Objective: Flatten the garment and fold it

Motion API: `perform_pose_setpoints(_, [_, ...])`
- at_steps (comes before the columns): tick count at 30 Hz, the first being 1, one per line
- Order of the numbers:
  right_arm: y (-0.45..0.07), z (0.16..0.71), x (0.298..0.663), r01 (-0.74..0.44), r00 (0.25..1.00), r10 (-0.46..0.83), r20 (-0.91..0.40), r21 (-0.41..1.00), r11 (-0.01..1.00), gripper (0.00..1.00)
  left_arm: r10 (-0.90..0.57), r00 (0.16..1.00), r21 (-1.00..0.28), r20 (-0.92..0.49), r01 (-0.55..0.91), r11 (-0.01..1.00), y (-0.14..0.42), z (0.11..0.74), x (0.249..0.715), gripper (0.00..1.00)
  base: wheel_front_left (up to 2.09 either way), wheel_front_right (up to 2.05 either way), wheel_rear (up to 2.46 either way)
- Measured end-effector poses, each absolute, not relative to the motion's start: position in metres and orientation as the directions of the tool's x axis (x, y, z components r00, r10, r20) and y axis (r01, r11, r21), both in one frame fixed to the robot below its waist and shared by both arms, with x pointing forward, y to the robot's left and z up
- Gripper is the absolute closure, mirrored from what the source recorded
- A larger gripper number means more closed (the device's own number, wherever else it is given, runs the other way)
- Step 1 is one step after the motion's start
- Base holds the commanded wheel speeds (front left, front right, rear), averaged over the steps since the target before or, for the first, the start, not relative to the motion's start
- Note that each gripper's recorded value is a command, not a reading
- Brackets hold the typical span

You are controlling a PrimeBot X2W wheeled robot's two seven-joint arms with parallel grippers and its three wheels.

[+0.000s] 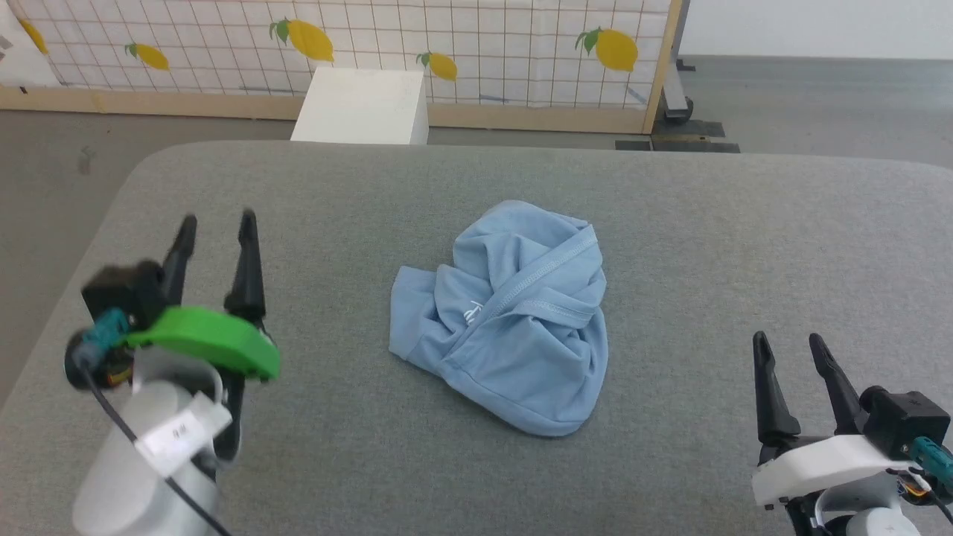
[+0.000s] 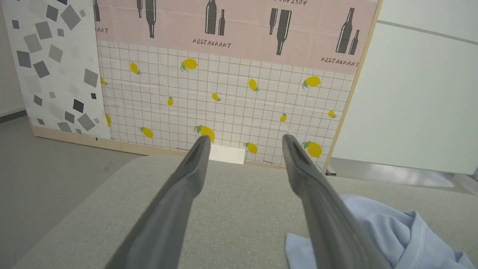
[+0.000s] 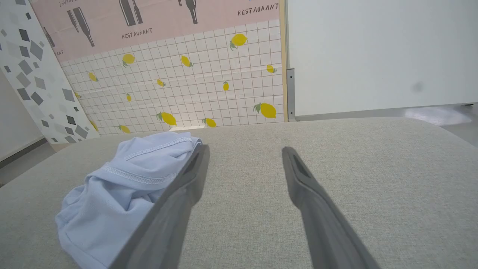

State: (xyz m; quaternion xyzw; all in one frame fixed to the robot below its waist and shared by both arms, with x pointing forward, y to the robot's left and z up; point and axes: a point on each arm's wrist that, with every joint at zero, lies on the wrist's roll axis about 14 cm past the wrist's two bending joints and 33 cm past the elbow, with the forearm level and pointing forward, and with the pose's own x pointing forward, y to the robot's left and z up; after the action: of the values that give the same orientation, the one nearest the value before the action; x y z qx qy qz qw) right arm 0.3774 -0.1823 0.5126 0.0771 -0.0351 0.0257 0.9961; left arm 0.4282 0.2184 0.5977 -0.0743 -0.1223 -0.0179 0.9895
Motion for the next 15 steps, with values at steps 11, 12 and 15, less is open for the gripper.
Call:
perform_pose_setpoints(11, [-0.186, 0.51, 0.373, -0.045, 0.997, 0.035, 0.066, 0.152, 0.987, 0.0, -0.027, 0.995, -0.152, 0.094, 0.041, 0.988, 0.207, 0.531, 0.391, 0.0, 0.0, 0.0, 0.0])
perform_pose_setpoints(12, [-0.186, 0.508, 0.373, -0.045, 0.998, 0.036, 0.061, 0.153, 0.987, 0.0, -0.028, 0.996, -0.154, 0.088, 0.041, 0.987, 0.206, 0.529, 0.39, 0.0, 0.0, 0.0, 0.0])
perform_pose_setpoints(15, [-0.182, 0.503, 0.376, -0.054, 0.998, 0.05, 0.031, 0.152, 0.987, 0.0, -0.026, 0.997, -0.16, 0.078, 0.038, 0.986, 0.206, 0.525, 0.39, 0.0, 0.0, 0.0, 0.0])
